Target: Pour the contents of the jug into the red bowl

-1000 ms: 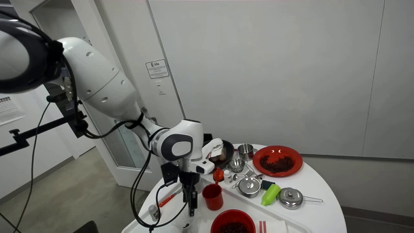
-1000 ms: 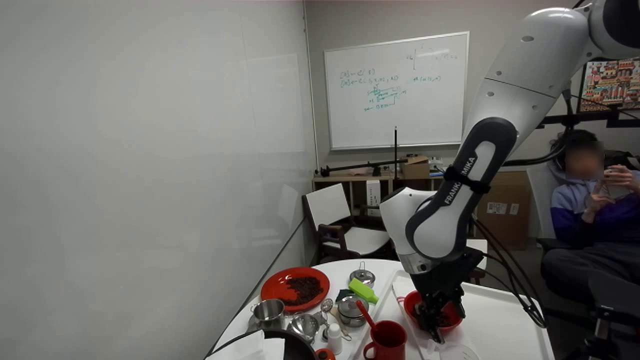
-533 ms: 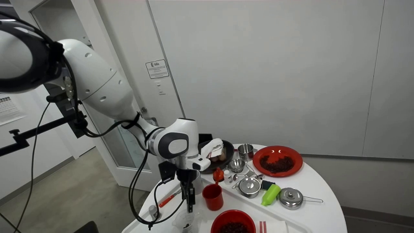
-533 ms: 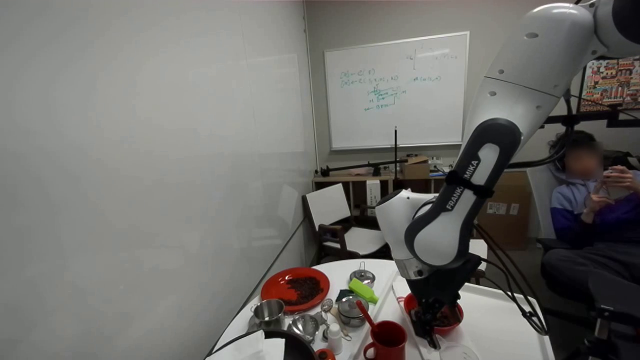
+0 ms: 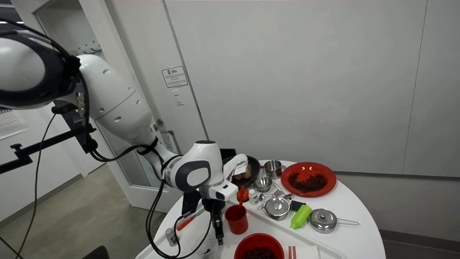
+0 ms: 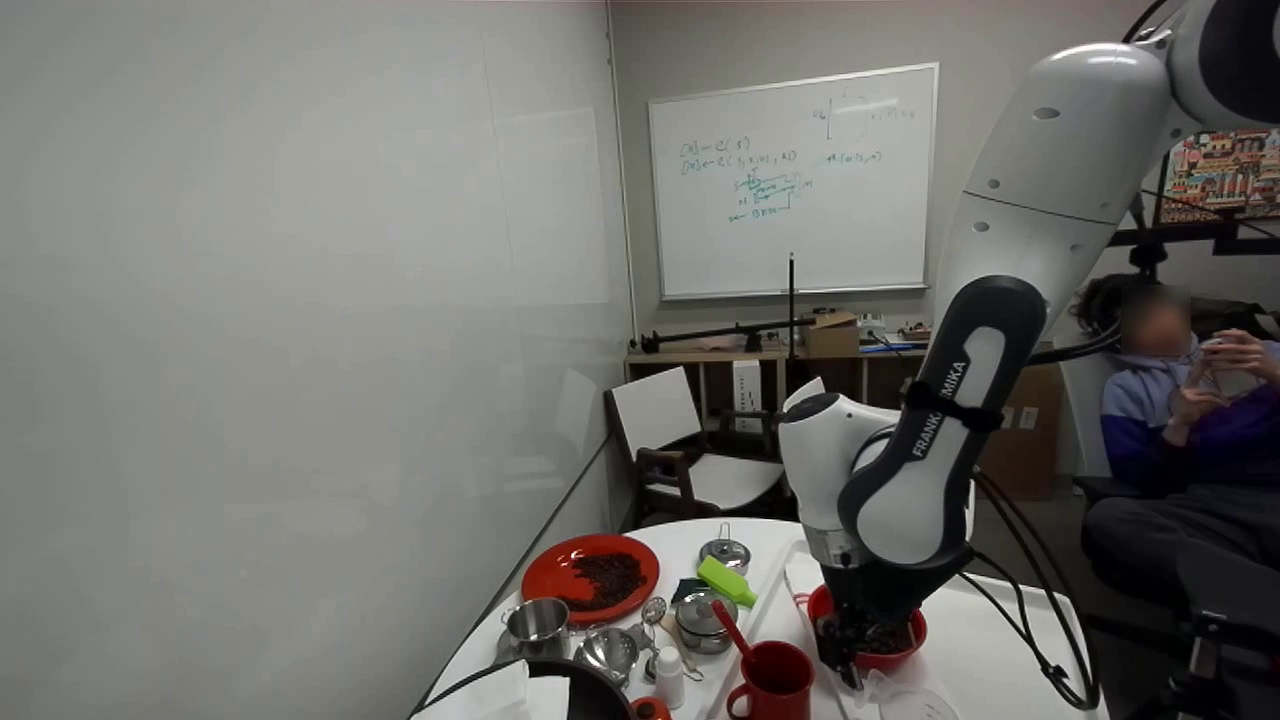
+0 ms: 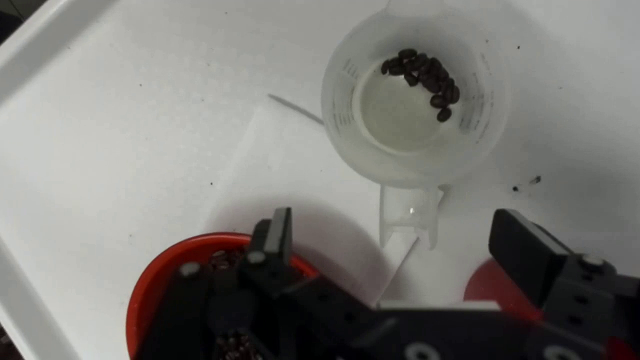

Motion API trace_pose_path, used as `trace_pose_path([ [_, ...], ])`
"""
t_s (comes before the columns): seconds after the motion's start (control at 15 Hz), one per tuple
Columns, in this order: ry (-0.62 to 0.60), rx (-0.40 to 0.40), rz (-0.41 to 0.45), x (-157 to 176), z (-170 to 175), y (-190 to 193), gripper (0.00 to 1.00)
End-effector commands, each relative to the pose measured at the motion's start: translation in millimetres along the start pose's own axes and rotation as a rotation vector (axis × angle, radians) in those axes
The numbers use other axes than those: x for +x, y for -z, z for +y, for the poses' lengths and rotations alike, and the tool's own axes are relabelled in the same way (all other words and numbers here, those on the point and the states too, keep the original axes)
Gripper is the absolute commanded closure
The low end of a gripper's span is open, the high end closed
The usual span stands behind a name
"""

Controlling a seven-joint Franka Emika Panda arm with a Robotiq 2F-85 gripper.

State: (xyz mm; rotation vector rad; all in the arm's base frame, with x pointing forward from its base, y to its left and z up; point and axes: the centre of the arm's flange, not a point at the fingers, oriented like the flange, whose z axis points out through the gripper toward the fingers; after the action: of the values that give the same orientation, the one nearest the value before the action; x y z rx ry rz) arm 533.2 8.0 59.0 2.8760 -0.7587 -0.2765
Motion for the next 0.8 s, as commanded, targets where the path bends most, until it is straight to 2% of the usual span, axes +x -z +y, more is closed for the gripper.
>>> trace_pose_path([
  [0.0,-0.066,0.016,0.06,2,2,-18,0.0],
  [0.27,-0.086,0.024,0.069,7,4,-32,0.0],
  [0.33,-0.086,0.024,0.064,7,5,-35,0.21],
  [0.53,-0.084,0.025,0.037,7,6,-41,0.4],
  [0.73,-0.082,0.024,0.021,6,6,-44,0.63],
])
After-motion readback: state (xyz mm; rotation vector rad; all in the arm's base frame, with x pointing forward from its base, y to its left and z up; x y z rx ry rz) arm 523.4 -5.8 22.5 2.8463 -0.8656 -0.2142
